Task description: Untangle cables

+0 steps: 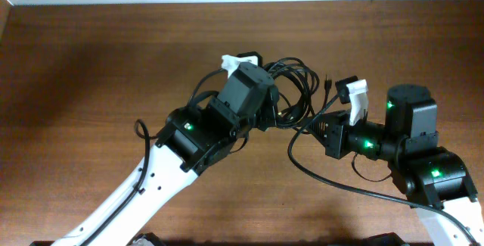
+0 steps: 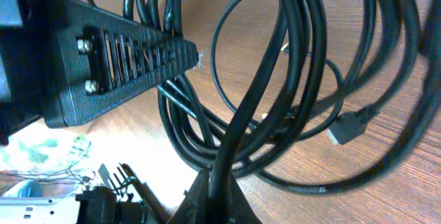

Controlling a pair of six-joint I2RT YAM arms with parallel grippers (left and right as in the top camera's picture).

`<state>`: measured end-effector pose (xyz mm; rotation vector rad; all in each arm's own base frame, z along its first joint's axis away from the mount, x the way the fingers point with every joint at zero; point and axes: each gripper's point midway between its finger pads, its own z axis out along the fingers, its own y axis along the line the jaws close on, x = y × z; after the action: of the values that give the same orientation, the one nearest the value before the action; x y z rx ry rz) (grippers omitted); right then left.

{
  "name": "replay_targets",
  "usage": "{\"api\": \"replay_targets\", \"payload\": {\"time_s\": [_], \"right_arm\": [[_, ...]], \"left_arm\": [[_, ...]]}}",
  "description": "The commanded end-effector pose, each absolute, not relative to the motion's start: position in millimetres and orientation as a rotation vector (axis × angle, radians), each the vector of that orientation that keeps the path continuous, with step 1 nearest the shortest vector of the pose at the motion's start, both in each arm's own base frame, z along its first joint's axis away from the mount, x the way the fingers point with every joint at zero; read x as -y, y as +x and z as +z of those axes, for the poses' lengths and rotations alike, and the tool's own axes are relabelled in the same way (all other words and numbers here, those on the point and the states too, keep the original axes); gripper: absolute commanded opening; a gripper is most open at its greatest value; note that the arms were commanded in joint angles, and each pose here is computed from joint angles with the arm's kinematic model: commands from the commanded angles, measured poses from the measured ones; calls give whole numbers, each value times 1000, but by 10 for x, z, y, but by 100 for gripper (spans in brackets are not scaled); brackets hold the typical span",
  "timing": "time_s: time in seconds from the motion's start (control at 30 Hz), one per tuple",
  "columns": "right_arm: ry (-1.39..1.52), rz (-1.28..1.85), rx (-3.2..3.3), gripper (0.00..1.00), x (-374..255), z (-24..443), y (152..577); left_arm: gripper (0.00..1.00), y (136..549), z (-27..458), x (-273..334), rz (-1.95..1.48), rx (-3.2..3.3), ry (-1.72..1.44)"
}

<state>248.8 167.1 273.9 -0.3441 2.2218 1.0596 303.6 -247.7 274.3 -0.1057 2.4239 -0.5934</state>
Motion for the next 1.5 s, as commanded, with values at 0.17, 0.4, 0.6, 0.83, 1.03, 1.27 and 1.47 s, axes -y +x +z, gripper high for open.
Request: {"api": "replay_targets", "payload": {"time_s": [0.17, 0.4, 0.6, 0.83, 1.03, 1.27, 1.47], "right_arm": [[-385, 1081, -2177, 4, -1699, 2873, 2410], [-314, 1089, -2181, 4, -1682, 2902, 2466], [-69, 1072, -2243, 4, -1572, 2847, 2583], [57, 1064, -2260, 4, -1513, 2823, 2642], [58, 1062, -2265, 31, -1513, 2811, 2642], [45, 1056, -2263, 61, -1513, 2812, 2644], [15, 1042, -2255, 62, -1512, 2815, 2647]], "left_arm": [[0, 3245, 2669, 1944, -673, -2289, -1037], [0, 3146, 2512, 1720, -622, -2250, -1331], [0, 3079, 2456, 1672, -613, -2212, -1477], [0, 3079, 2456, 1673, -614, -2211, -1479], [0, 3061, 2442, 1660, -595, -2228, -1460], [0, 3093, 2457, 1605, -484, -2330, -1159], [0, 3147, 2502, 1648, -395, -2430, -747]]}}
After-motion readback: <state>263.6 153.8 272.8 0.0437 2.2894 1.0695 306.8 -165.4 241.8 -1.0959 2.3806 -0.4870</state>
